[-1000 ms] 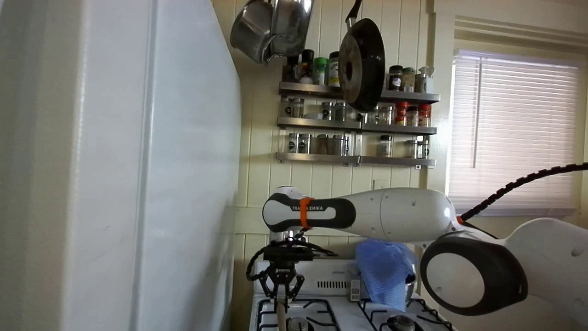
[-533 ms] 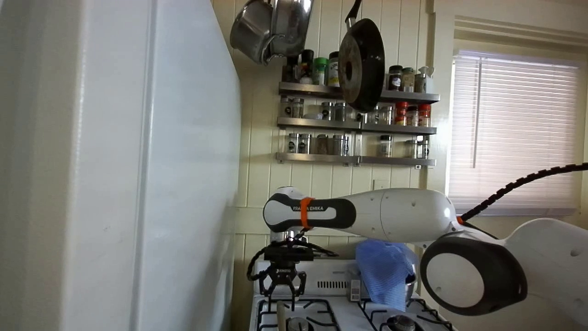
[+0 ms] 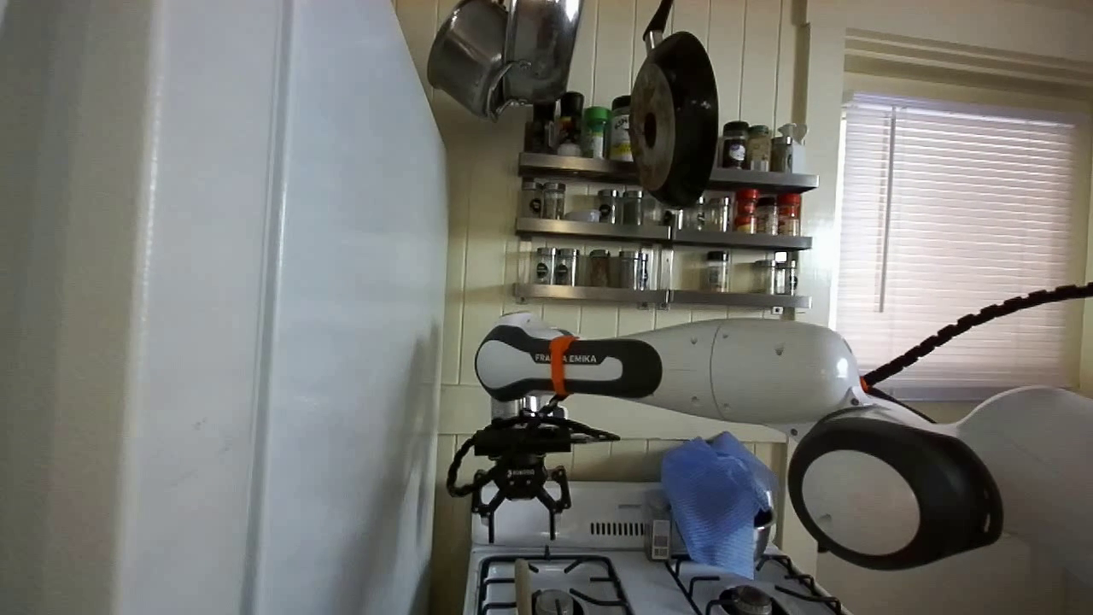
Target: Move the wooden spoon to the left
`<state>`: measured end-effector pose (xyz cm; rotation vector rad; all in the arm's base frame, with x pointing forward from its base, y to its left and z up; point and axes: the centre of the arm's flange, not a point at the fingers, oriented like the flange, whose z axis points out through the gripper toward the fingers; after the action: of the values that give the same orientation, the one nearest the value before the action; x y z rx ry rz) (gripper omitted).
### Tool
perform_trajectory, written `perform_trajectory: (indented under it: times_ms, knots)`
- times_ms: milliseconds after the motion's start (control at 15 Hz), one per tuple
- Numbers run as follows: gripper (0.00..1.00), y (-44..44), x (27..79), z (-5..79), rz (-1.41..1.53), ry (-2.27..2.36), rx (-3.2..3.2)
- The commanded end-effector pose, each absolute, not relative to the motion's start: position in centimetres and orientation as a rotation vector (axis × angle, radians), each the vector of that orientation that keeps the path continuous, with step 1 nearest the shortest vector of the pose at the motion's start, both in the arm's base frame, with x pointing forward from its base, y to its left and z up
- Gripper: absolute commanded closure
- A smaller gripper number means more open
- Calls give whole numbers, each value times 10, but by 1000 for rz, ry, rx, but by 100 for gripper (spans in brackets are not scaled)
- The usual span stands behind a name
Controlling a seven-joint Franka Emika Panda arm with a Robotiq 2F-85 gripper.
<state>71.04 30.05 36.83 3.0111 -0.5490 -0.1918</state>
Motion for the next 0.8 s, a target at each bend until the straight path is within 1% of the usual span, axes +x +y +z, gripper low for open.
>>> perform_trajectory:
  times_ms: [0,267,333,600,733]
  knots:
    - [0,277,647,400,-62,-779,2882]
    - [0,244,643,436,74,-1106,2867]
    - [0,280,706,443,28,-977,2888]
    - [0,266,705,456,50,-978,2898]
    - [0,234,687,468,56,-1055,2873]
